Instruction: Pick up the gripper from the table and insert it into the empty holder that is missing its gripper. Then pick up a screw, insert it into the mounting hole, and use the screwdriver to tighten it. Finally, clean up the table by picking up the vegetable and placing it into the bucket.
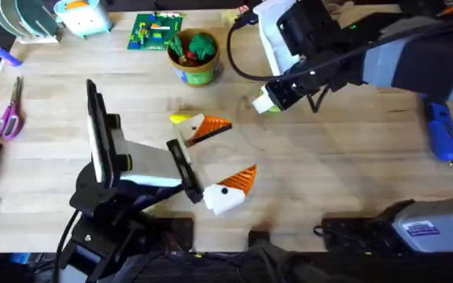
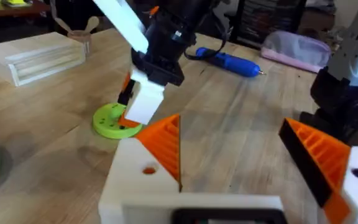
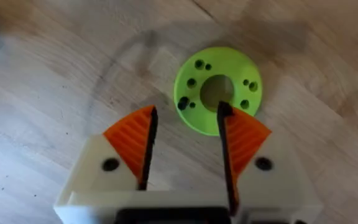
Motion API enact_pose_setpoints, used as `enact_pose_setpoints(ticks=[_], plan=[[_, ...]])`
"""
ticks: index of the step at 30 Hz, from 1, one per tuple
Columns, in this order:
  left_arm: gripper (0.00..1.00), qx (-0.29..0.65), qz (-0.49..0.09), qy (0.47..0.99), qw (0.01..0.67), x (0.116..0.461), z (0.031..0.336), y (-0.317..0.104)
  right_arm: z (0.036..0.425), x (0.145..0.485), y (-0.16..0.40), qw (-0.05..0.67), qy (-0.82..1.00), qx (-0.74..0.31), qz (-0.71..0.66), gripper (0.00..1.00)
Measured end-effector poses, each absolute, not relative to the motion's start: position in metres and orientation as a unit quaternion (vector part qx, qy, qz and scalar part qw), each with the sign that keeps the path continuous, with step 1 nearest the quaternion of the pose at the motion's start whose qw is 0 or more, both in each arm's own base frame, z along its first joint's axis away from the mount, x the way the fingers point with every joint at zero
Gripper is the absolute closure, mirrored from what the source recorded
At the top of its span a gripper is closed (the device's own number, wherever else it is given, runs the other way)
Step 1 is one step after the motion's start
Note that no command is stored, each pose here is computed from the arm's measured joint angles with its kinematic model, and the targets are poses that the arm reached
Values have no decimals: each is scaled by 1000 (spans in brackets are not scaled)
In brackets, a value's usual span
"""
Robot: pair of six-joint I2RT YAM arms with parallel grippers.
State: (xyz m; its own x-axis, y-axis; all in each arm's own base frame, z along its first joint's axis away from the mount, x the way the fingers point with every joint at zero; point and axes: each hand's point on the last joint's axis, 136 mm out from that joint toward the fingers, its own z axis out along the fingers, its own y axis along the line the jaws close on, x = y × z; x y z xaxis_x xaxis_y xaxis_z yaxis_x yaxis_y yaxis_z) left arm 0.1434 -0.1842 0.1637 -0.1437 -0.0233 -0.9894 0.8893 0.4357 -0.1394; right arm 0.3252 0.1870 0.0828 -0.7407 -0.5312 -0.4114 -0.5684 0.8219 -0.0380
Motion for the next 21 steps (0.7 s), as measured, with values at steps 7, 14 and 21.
enact_pose_setpoints(ticks=[7, 14, 21], plan=[[8, 340, -408, 636, 559, 143, 164, -184, 70, 326, 196, 200, 931, -302, 43, 483], [8, 340, -408, 637, 559, 143, 164, -184, 55, 323, 199, 183, 933, -309, 37, 675], [8, 340, -408, 637, 559, 143, 164, -184, 56, 327, 195, 190, 933, -306, 21, 896]])
